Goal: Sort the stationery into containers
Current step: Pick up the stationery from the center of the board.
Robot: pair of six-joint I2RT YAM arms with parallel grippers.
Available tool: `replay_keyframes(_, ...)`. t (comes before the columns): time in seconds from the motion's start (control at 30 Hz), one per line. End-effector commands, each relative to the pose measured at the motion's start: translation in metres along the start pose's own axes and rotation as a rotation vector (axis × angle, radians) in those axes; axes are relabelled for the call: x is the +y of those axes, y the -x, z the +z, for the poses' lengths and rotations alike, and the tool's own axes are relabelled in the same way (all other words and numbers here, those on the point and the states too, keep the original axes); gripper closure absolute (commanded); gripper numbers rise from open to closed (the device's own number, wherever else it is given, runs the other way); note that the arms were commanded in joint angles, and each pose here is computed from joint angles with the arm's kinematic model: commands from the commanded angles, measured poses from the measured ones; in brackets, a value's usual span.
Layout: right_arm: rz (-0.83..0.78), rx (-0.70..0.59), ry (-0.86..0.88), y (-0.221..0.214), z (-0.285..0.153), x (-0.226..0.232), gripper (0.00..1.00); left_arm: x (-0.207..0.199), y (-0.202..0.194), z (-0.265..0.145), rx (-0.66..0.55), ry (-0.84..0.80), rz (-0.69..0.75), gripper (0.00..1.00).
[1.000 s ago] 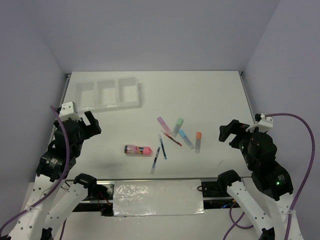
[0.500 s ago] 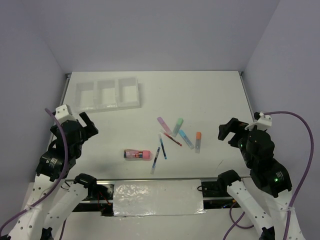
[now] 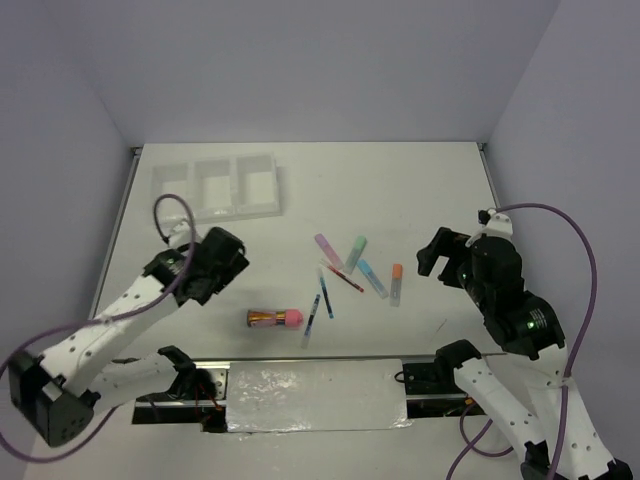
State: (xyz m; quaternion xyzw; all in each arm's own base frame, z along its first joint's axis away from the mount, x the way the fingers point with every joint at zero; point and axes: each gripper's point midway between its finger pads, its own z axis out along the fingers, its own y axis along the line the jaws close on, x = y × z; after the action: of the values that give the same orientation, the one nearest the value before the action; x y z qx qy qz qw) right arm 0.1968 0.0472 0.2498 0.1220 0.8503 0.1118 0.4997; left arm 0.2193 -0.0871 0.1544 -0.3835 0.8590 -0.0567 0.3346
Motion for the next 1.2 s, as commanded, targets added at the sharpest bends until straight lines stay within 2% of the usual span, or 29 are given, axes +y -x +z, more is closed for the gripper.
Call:
replay_keyframes(0.0,-0.006,0.038,0.056,-0.007,0.01,0.013,0.0,-0.019,-0.033,-0.007,0.026,0.08,-0.178,0.01)
replay_keyframes(0.2,-0.026,0.043,0.059,-0.014,0.01,0.009,0.0,-0.025,-0.079,-0.016,0.055,0.188,-0.131,0.01)
replay_keyframes(0.37,-0.027,0.032,0.074,-0.015,0.009,0.01,0.0,-0.018,-0.102,-0.015,0.104,0.176,-0.128,0.01)
replay_keyframes(0.93,-0.033,0.04,0.131,-0.019,0.008,0.019,0.0,-0.02,-0.117,0.017,0.046,0.219,-0.134,0.01)
replay_keyframes(1.17,-0.032,0.036,0.151,-0.019,0.006,0.021,0.0,-0.011,-0.123,0.06,-0.001,0.303,-0.091,0.01)
